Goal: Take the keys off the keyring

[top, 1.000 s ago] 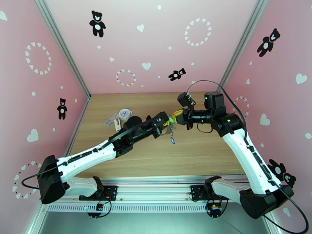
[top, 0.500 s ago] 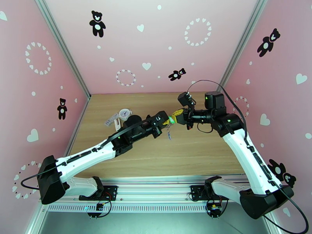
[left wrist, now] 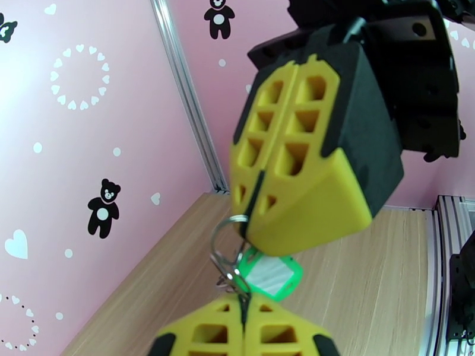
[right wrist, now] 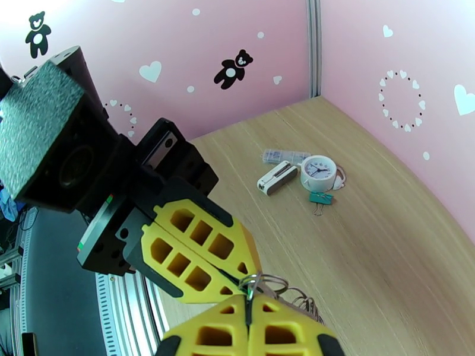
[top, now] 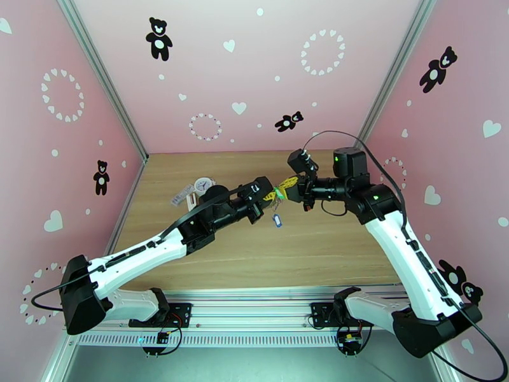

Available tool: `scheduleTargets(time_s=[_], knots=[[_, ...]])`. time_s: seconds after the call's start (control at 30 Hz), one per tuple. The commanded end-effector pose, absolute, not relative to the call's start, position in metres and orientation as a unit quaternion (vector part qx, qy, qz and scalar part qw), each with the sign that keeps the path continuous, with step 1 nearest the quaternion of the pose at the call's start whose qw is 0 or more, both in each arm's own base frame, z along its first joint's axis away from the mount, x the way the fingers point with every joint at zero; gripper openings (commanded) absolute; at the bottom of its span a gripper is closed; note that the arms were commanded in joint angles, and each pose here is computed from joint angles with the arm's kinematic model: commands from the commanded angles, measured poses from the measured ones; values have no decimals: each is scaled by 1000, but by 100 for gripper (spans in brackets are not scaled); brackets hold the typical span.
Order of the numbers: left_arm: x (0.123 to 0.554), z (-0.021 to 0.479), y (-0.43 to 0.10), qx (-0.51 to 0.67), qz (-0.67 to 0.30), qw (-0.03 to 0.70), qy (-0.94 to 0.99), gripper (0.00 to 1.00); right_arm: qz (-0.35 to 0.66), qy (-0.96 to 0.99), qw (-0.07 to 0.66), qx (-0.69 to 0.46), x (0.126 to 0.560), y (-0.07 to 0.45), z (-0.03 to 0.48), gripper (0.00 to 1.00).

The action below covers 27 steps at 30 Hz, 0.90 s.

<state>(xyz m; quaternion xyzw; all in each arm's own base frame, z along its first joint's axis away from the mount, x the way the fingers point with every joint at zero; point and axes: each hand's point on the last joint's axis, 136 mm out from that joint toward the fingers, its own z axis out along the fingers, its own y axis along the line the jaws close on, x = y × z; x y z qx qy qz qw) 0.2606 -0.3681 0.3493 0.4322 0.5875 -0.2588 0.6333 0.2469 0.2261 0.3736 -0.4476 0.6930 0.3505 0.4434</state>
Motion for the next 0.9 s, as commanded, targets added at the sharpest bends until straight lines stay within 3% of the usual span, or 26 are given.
scheduleTargets(time_s=[0.0, 0.87], knots=[[267, 379, -359, 402, -264, 654, 583, 0, 346, 678, 448, -470, 233, 231, 384, 0], [273, 403, -348, 373, -304, 619, 621, 0, 276, 687, 416, -528, 223, 240, 367, 0]])
